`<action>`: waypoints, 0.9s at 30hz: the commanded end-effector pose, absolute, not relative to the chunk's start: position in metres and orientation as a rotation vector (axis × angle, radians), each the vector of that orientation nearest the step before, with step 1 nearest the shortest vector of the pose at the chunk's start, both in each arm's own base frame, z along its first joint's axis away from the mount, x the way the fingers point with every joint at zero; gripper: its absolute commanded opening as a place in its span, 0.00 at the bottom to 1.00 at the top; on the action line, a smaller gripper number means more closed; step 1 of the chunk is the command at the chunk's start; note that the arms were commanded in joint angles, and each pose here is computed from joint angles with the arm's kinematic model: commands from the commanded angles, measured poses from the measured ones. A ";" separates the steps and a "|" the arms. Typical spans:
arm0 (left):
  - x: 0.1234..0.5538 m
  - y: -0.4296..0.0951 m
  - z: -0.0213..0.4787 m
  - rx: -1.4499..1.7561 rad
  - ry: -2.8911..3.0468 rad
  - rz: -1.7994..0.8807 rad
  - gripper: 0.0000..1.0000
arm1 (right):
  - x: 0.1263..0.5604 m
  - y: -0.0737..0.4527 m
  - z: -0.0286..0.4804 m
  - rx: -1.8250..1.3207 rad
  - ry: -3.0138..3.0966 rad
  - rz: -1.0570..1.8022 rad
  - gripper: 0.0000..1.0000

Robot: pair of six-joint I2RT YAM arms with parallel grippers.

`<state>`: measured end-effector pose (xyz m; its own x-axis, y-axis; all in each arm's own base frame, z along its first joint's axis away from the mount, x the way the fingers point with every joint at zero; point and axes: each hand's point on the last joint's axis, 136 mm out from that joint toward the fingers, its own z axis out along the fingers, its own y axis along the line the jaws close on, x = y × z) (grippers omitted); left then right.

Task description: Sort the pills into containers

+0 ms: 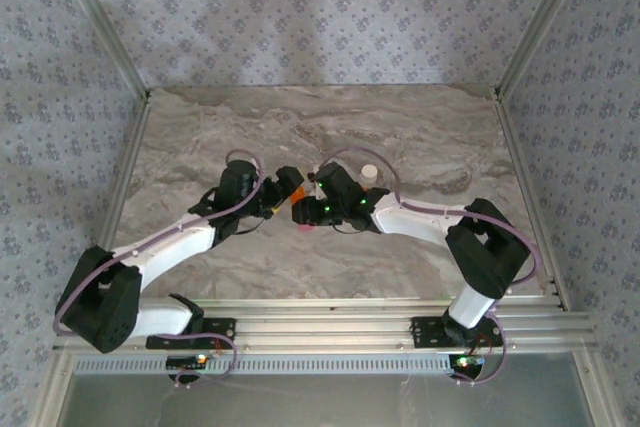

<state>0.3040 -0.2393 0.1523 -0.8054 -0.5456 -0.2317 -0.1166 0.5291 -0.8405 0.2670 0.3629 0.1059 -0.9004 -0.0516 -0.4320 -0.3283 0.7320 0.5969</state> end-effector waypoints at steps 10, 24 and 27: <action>0.310 -0.253 0.175 -0.489 2.227 -1.311 0.93 | 0.272 0.367 0.110 -0.277 2.527 0.994 0.07; 0.312 -0.265 0.181 -0.460 2.225 -1.339 0.93 | 0.269 0.369 0.110 -0.287 2.526 1.001 0.07; 0.311 -0.263 0.183 -0.464 2.220 -1.331 0.93 | 0.269 0.368 0.109 -0.284 2.528 0.994 0.07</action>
<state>0.3086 -0.2523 0.1573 -0.8141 -0.5338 -0.2288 -0.0866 0.5012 -0.8610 0.2702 0.3616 0.1058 -0.8993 -0.0369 -0.4357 -0.3182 0.7388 0.5941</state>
